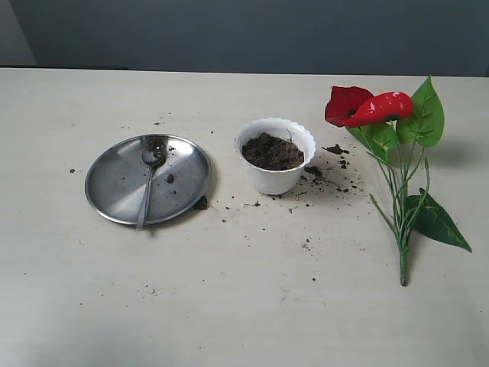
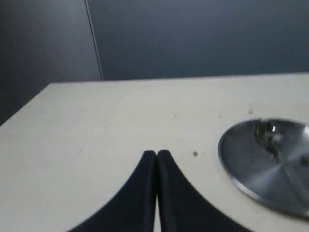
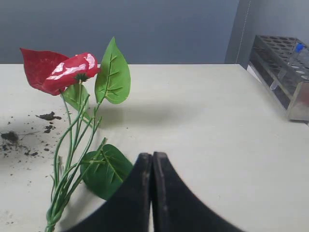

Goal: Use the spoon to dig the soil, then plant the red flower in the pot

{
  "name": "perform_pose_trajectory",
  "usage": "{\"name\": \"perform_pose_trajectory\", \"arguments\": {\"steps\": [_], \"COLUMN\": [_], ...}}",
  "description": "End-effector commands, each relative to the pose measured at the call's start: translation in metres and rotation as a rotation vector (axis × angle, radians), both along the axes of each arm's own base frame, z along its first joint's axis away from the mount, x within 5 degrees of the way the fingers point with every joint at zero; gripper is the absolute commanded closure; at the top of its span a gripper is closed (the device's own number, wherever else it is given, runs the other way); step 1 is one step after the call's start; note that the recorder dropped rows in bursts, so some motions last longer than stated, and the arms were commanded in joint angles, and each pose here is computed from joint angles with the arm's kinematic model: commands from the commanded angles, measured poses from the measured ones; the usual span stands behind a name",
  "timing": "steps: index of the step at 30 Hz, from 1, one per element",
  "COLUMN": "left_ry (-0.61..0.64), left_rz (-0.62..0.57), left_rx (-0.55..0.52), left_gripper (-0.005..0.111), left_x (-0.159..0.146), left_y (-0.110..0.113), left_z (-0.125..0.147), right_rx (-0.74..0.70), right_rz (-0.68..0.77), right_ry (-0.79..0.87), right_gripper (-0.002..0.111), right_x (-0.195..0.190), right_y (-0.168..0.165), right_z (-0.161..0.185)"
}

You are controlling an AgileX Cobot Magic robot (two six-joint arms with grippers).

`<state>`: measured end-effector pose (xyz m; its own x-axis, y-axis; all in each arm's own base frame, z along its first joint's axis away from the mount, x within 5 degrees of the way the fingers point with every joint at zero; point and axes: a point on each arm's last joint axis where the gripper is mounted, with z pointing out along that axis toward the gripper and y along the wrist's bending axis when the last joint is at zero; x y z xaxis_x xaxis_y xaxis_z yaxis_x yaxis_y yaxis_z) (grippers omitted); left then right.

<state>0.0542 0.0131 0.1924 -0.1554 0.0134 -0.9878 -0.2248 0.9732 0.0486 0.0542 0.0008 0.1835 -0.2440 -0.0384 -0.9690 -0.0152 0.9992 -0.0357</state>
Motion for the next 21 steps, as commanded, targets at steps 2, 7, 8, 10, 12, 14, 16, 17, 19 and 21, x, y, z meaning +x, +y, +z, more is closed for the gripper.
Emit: {"name": "perform_pose_trajectory", "arguments": {"steps": [2, 7, 8, 10, 12, 14, 16, 17, 19, 21], "left_ry": [-0.422, -0.488, -0.485, -0.470, -0.442, -0.411, -0.381, -0.371, -0.369, -0.380], "left_rz": [0.014, -0.007, -0.014, -0.030, -0.043, -0.055, -0.065, -0.068, -0.071, -0.070], "left_rx": [-0.196, -0.218, -0.219, -0.221, -0.219, -0.225, -0.229, -0.230, -0.230, -0.228], "left_gripper": [0.106, 0.106, 0.106, 0.106, 0.106, 0.106, 0.106, 0.106, 0.106, 0.106], "left_x": [-0.002, -0.010, -0.011, -0.015, -0.017, -0.019, -0.021, -0.022, -0.023, -0.024], "left_y": [0.002, -0.001, -0.002, -0.004, -0.007, -0.009, -0.011, -0.011, -0.012, -0.012], "left_z": [0.034, 0.066, 0.072, 0.083, 0.090, 0.094, 0.097, 0.098, 0.101, 0.102], "right_rx": [-0.004, -0.002, -0.002, -0.002, -0.002, -0.002, -0.002, -0.002, -0.002, -0.002], "right_rz": [-0.004, -0.004, -0.004, -0.004, -0.004, -0.004, -0.004, -0.004, -0.004, -0.004], "right_ry": [-0.015, -0.011, -0.011, -0.011, -0.011, -0.011, -0.011, -0.011, -0.011, -0.015], "right_gripper": [0.109, 0.109, 0.109, 0.109, 0.109, 0.109, 0.109, 0.109, 0.109, 0.109], "right_x": [0.000, 0.000, 0.000, 0.000, 0.000, 0.000, 0.000, 0.000, 0.000, 0.000], "right_y": [0.000, 0.000, 0.000, 0.000, 0.000, 0.000, 0.000, 0.000, 0.000, 0.000], "right_z": [0.001, 0.001, 0.001, 0.001, 0.001, 0.001, 0.001, 0.001, 0.001, 0.001]}}
